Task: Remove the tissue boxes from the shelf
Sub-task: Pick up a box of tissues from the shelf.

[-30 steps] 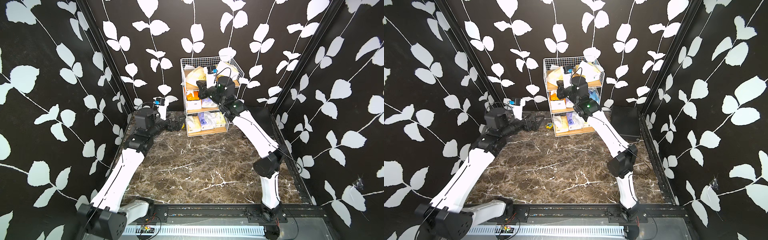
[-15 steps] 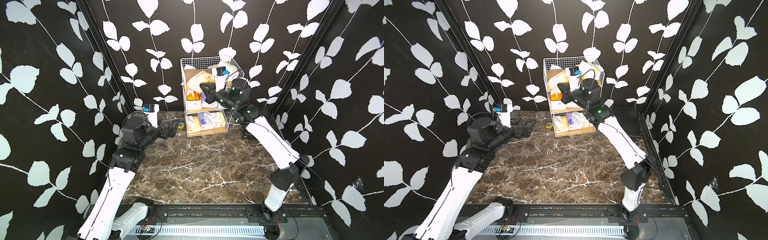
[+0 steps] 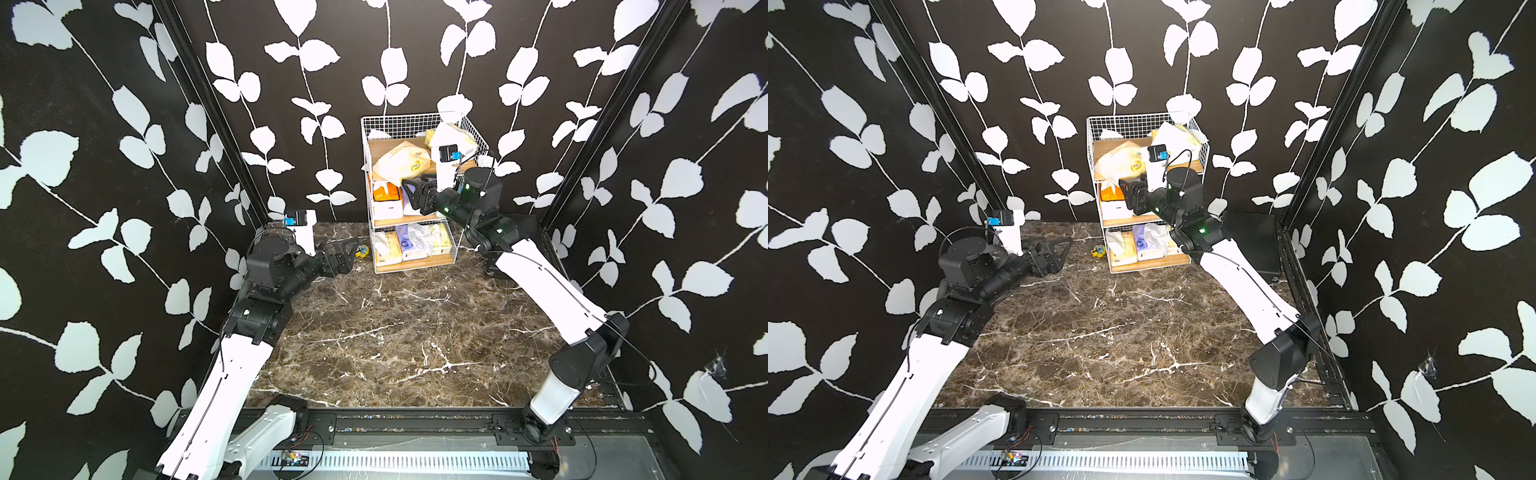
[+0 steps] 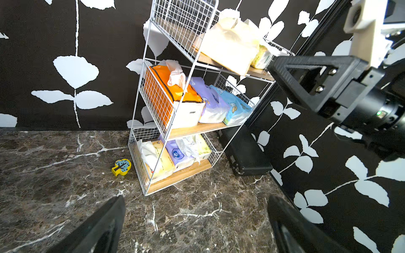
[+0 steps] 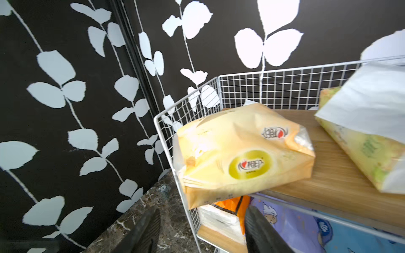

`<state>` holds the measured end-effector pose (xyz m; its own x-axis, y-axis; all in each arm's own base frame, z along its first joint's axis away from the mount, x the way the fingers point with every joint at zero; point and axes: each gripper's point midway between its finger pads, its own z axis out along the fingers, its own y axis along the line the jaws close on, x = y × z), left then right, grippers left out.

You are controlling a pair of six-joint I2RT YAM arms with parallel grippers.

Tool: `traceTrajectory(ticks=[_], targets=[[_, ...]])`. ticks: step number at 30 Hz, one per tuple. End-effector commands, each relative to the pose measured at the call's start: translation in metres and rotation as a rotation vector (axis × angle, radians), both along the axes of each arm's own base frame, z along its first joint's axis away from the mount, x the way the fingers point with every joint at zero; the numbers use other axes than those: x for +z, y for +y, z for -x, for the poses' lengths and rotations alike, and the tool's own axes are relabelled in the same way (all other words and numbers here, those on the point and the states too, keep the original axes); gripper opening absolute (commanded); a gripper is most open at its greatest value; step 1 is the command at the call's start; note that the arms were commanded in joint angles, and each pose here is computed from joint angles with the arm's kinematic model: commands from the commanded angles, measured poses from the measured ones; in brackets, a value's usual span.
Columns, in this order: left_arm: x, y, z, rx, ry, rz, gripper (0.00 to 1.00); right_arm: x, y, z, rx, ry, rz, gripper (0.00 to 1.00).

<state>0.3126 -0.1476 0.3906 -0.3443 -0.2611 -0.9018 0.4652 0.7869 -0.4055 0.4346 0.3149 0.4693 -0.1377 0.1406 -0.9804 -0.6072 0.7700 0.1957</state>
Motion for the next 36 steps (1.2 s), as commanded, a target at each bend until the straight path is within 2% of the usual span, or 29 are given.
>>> traceTrajectory(ticks=[1, 4, 7, 12, 17, 19, 23, 31, 36], targets=[[0.005, -0.013, -0.021, -0.030, -0.012, 0.048, 0.99, 0.014, -0.011, 0.001, -0.105, -0.008, -0.040, 0.65], [0.005, -0.021, -0.039, -0.044, -0.011, 0.065, 0.99, 0.010, -0.008, -0.004, -0.177, 0.020, -0.037, 0.68], [0.006, -0.029, -0.049, -0.068, -0.009, 0.079, 0.99, 0.008, -0.004, -0.010, -0.186, 0.058, -0.108, 0.72], [0.003, -0.036, -0.053, -0.104, -0.010, 0.075, 0.99, 0.022, -0.003, -0.004, -0.130, 0.084, -0.324, 0.73], [-0.003, -0.040, -0.052, -0.125, -0.007, 0.085, 0.99, 0.026, -0.014, -0.010, -0.066, 0.153, -0.570, 0.74], [-0.004, -0.042, -0.052, -0.135, -0.003, 0.092, 0.99, 0.020, -0.017, -0.017, -0.061, 0.200, -0.628, 0.74], [-0.004, -0.046, -0.052, -0.156, 0.000, 0.095, 0.99, 0.008, -0.016, -0.027, -0.063, 0.245, -0.686, 0.77], [-0.013, -0.046, -0.049, -0.160, 0.010, 0.072, 0.99, 0.001, 0.019, -0.042, 0.089, 0.302, -0.785, 0.77], [-0.018, -0.045, -0.048, -0.161, 0.017, 0.058, 0.99, -0.004, 0.029, -0.043, 0.110, 0.304, -0.808, 0.77]])
